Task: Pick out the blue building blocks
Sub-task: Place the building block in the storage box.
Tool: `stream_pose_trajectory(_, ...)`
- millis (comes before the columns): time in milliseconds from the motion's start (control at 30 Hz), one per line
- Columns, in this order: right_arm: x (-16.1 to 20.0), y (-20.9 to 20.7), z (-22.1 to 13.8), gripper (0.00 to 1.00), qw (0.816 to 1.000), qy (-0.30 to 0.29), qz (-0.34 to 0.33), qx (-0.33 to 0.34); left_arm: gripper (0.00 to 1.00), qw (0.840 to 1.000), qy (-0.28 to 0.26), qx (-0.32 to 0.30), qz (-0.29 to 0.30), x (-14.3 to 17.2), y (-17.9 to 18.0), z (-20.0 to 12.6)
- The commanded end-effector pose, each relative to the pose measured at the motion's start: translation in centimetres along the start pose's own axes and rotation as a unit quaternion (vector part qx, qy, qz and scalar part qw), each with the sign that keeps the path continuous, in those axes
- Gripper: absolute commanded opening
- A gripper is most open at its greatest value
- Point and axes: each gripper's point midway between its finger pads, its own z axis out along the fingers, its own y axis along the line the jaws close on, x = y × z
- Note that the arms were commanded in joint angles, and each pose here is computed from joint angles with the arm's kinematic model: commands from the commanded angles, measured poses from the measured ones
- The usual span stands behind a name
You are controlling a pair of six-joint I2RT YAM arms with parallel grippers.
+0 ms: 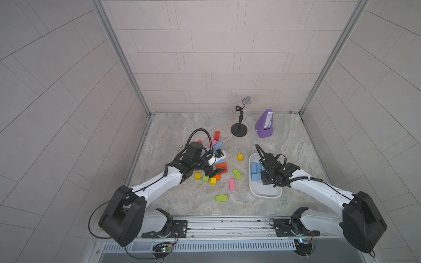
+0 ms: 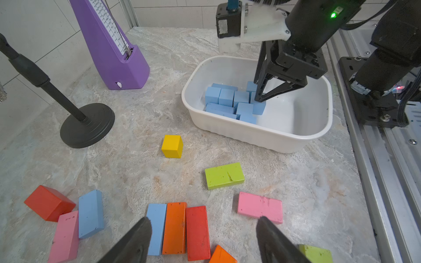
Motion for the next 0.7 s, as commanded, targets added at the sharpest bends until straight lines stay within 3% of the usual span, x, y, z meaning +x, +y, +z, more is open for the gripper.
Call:
stream_pose_trajectory(0, -1.0, 0.4, -1.4, 0.45, 0.999, -0.027, 0.003, -0.022, 0.77, 1.000, -0.010, 0.000, 0.002, -1.0, 0.3, 0.2)
stream_pose_trajectory(167, -2.6, 2.9, -3.4, 0.44, 0.989, -0.091, -0.001, -0.114, 0.77, 0.999, 0.006, -0.032, -0.028, -0.4, 1.7, 0.4)
stream_pose_trajectory(433, -5.8, 5.4, -7.2, 0.43, 0.952, -0.214, 0.010, -0.218, 0.77, 0.993, 0.068, -0.071, -0.070, 2.1, 4.9, -0.7)
stream_pose_trajectory(533, -6.4, 6.4, -8.0, 0.43, 0.942, -0.227, -0.001, -0.246, 0.75, 0.989, 0.119, -0.056, -0.061, 3.6, 5.6, -2.1)
stream_pose_trajectory(667, -6.7, 7.4, -7.8, 0.43, 0.937, -0.228, -0.009, -0.264, 0.74, 0.977, 0.213, 0.013, 0.029, 6.3, 5.5, -4.3)
